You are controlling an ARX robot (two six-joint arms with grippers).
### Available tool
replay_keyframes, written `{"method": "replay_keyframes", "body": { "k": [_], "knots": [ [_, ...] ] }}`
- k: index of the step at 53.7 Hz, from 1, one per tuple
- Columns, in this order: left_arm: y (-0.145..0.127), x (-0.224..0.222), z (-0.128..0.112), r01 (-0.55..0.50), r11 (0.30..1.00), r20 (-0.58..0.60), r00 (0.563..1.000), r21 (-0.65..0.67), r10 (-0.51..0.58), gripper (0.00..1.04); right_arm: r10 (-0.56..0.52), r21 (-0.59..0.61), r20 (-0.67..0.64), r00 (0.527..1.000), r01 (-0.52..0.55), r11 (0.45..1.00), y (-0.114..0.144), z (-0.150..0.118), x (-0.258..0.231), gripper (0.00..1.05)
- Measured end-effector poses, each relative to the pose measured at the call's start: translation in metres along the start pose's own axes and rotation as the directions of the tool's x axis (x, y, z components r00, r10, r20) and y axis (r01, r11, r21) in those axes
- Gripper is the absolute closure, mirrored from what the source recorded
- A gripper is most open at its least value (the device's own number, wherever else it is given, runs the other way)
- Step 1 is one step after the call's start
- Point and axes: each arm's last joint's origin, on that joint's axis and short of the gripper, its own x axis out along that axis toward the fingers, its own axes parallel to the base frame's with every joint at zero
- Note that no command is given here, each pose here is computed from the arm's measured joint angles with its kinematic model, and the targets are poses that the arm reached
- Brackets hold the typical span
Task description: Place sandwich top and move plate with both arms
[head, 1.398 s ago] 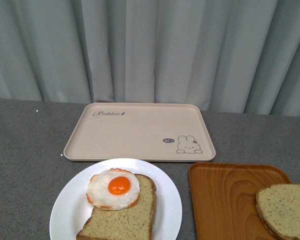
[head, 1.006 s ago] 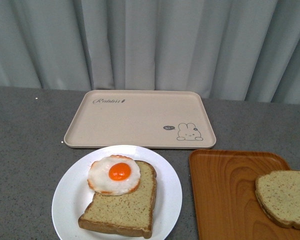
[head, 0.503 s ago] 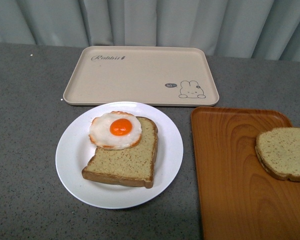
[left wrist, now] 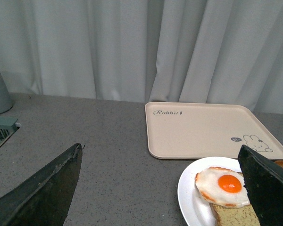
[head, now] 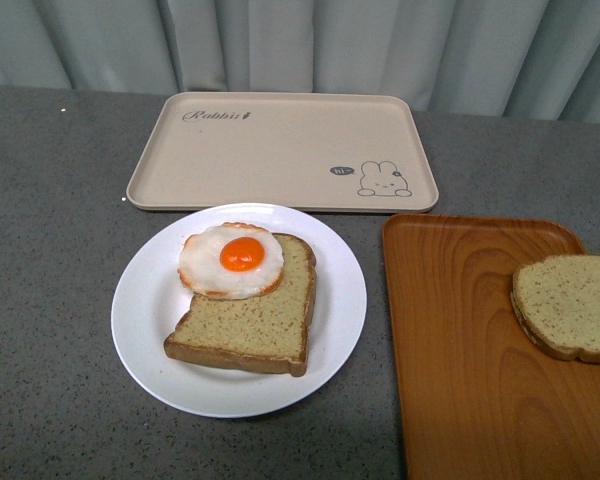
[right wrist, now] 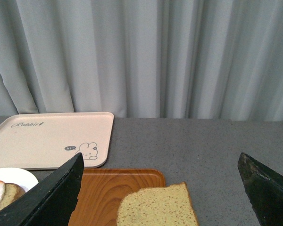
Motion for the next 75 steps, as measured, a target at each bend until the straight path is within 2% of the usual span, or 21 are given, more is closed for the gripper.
{"method": "replay_keyframes", "body": {
  "k": [75],
  "knots": [
    [0.0,0.0,0.0,0.0,1.0,0.0,1.0,0.0,0.0,0.06,0.0,0.0,0.0,1.0,0.0,1.0,0.0,0.0,0.0,0.09]
  ]
}}
